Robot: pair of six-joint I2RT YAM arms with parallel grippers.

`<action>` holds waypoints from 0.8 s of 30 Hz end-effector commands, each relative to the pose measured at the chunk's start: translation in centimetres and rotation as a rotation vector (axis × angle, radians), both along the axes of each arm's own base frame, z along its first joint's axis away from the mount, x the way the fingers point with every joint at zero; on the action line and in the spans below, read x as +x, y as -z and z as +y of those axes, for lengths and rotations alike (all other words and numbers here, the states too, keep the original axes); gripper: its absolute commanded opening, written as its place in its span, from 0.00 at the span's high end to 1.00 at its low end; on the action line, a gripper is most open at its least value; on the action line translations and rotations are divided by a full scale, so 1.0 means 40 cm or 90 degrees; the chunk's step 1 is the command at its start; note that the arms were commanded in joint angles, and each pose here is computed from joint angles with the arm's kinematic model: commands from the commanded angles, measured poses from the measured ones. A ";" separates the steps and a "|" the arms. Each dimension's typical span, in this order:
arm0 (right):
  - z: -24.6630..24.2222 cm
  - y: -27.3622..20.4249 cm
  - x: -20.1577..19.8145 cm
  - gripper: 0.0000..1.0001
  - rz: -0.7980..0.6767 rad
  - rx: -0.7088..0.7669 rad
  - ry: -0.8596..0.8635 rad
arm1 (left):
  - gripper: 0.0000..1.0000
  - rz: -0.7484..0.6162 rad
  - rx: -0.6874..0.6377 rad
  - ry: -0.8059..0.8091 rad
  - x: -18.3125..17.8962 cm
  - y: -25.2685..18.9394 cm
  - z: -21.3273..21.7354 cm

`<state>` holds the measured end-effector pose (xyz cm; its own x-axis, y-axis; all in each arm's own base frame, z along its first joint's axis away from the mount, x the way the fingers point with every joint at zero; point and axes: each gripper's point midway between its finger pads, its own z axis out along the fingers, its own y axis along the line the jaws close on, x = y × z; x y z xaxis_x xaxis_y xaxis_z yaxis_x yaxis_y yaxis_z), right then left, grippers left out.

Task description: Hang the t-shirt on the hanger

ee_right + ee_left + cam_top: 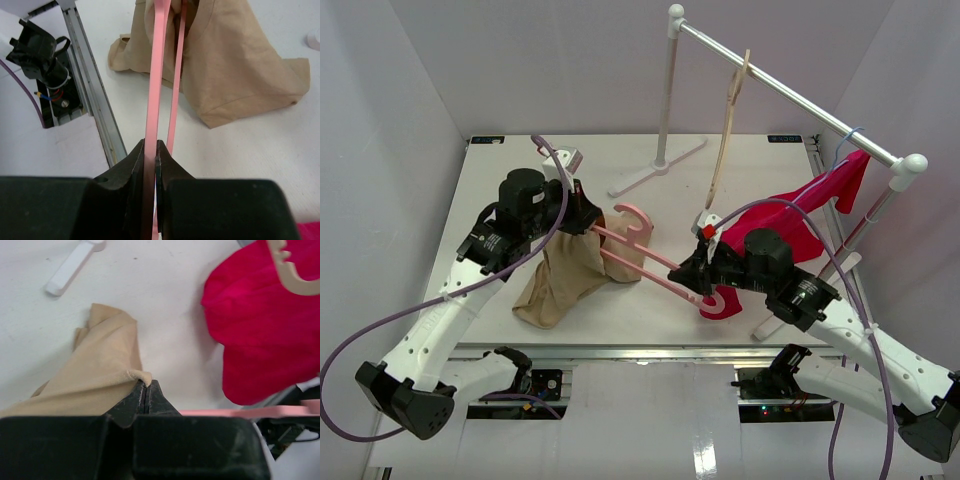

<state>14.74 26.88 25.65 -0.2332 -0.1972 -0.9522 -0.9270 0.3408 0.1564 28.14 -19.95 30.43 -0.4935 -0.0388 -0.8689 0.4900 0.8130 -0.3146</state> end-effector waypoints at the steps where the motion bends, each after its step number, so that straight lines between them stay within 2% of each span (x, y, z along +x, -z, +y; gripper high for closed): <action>1: 0.061 -0.114 0.008 0.92 -0.093 0.155 -0.041 | 1.00 -0.070 -0.083 0.150 -0.088 -0.142 -0.064; 7: 0.070 -0.111 0.019 0.92 -0.133 0.216 -0.035 | 1.00 -0.080 -0.115 0.191 -0.133 -0.189 -0.074; 13: 0.060 -0.140 0.052 0.92 -0.176 0.286 0.017 | 1.00 -0.039 -0.127 0.225 -0.157 -0.153 -0.091; 16: 0.059 -0.119 0.060 0.92 -0.173 0.301 0.029 | 1.00 -0.037 -0.125 0.222 -0.164 -0.142 -0.085; 20: 0.053 -0.145 0.065 0.92 -0.201 0.371 0.041 | 1.00 -0.012 -0.107 0.220 -0.162 -0.117 -0.082; 24: 0.060 -0.143 0.074 0.92 -0.205 0.386 0.045 | 1.00 -0.003 -0.089 0.202 -0.156 -0.103 -0.071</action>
<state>17.49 29.82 24.42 -0.0793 0.1725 -0.9818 -0.9336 0.3324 0.1338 23.03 -22.76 34.16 -0.4908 -0.0215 -0.8710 0.6956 0.5923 -0.4066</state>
